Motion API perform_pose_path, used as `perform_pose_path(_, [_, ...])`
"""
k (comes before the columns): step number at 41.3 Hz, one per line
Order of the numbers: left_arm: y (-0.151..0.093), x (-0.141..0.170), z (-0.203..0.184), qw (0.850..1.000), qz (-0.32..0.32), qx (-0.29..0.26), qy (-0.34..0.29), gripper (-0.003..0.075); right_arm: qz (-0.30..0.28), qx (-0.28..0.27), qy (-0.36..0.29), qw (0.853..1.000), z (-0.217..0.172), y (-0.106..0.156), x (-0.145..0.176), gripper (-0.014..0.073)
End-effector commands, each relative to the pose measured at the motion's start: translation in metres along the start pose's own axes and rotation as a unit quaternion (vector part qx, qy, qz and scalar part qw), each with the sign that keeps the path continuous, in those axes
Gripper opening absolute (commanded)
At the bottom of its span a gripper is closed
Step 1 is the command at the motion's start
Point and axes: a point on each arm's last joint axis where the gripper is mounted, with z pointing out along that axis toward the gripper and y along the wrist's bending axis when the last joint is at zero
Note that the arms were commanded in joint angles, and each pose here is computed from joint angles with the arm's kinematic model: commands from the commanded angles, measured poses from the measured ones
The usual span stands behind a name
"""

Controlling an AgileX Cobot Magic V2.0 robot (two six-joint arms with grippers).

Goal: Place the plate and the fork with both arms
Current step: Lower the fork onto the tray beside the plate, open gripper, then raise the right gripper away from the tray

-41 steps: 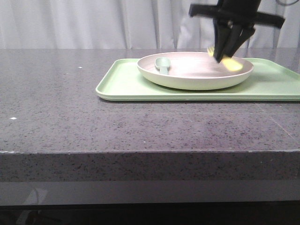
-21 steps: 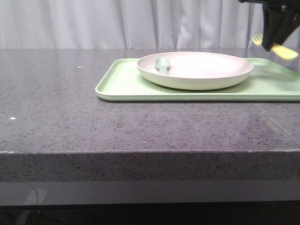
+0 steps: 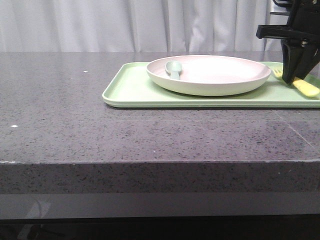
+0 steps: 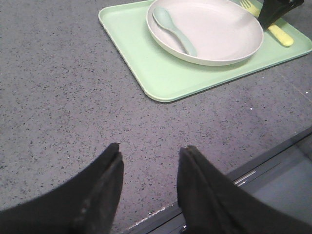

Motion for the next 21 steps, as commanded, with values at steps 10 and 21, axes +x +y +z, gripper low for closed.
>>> perform_pose_path(10, [-0.001, -0.013, -0.005, 0.999, -0.008, 0.0, -0.048, 0.0283, -0.012, -0.007, -0.058, 0.998, -0.034, 0.001, -0.004, 0.0298])
perform_pose_path(21, [-0.001, -0.013, -0.005, 0.999, -0.008, 0.0, -0.048, 0.0283, -0.076, -0.013, -0.118, 0.99, -0.094, 0.02, 0.016, 0.0298])
